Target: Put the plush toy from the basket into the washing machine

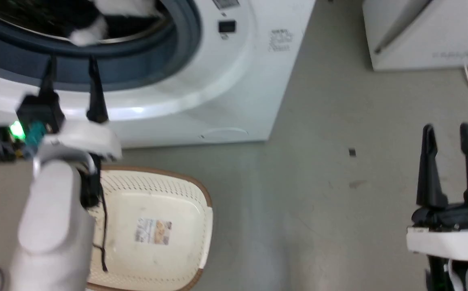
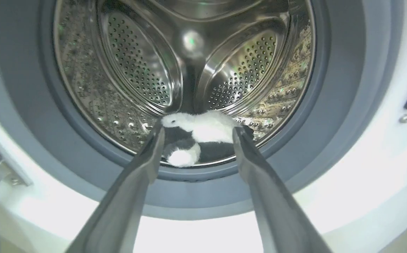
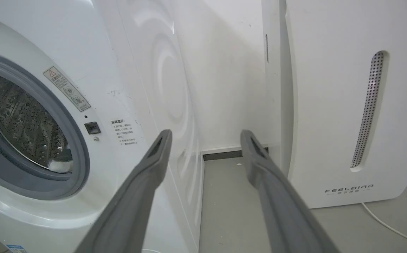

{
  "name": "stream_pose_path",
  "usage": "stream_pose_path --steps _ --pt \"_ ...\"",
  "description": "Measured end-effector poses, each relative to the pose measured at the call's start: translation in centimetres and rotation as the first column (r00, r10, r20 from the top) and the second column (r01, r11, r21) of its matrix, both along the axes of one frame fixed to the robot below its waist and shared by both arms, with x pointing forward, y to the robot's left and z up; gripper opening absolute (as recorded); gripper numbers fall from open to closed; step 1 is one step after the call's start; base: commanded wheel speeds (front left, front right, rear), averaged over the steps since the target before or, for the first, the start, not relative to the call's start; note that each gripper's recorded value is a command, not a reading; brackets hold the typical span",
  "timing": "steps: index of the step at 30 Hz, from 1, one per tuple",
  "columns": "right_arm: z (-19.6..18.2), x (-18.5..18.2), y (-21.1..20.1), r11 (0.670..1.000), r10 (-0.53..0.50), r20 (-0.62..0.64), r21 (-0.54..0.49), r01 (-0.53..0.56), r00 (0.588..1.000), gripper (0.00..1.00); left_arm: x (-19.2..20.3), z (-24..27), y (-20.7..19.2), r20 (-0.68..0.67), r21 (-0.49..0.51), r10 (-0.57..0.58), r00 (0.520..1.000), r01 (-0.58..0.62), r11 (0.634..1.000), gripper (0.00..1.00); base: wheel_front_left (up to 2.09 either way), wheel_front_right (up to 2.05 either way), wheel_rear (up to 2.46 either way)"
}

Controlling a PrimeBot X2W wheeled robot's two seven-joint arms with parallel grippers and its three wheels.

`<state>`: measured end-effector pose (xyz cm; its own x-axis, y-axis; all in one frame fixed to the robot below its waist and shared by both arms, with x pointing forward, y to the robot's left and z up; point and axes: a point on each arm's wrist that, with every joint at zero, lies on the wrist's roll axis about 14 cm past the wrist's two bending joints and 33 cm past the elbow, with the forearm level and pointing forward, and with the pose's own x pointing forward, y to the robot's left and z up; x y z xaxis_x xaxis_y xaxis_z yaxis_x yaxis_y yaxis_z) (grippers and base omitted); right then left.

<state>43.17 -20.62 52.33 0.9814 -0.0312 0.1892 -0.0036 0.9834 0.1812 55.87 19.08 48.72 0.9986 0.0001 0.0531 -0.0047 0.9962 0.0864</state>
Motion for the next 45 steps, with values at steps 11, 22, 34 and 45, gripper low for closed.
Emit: stream_pose_path --steps 11,22,34,45 --pt "2.1 -5.0 2.0 0.998 0.055 0.028 0.007 -0.055 0.998 1.00 -12.3 3.1 1.5 0.055 -0.020 0.041 0.998 -0.040 0.999 1.00 0.00 0.00 0.00" --pt "3.5 -8.2 2.8 0.996 0.085 0.063 -0.019 -0.084 0.994 1.00 -20.2 3.4 1.5 0.066 -0.010 0.047 0.997 -0.046 0.999 1.00 0.00 0.00 0.00" --pt "3.4 -8.5 3.1 0.996 0.092 0.058 -0.020 -0.091 0.994 0.00 -21.4 2.8 1.5 0.050 -0.017 0.051 0.997 -0.050 0.999 0.00 0.00 0.00 0.00" --pt "2.9 -8.4 3.2 0.995 0.097 0.026 -0.035 -0.096 0.995 0.00 -21.2 2.7 1.3 0.034 -0.020 0.048 0.998 -0.048 0.999 0.00 0.00 0.00 0.00"
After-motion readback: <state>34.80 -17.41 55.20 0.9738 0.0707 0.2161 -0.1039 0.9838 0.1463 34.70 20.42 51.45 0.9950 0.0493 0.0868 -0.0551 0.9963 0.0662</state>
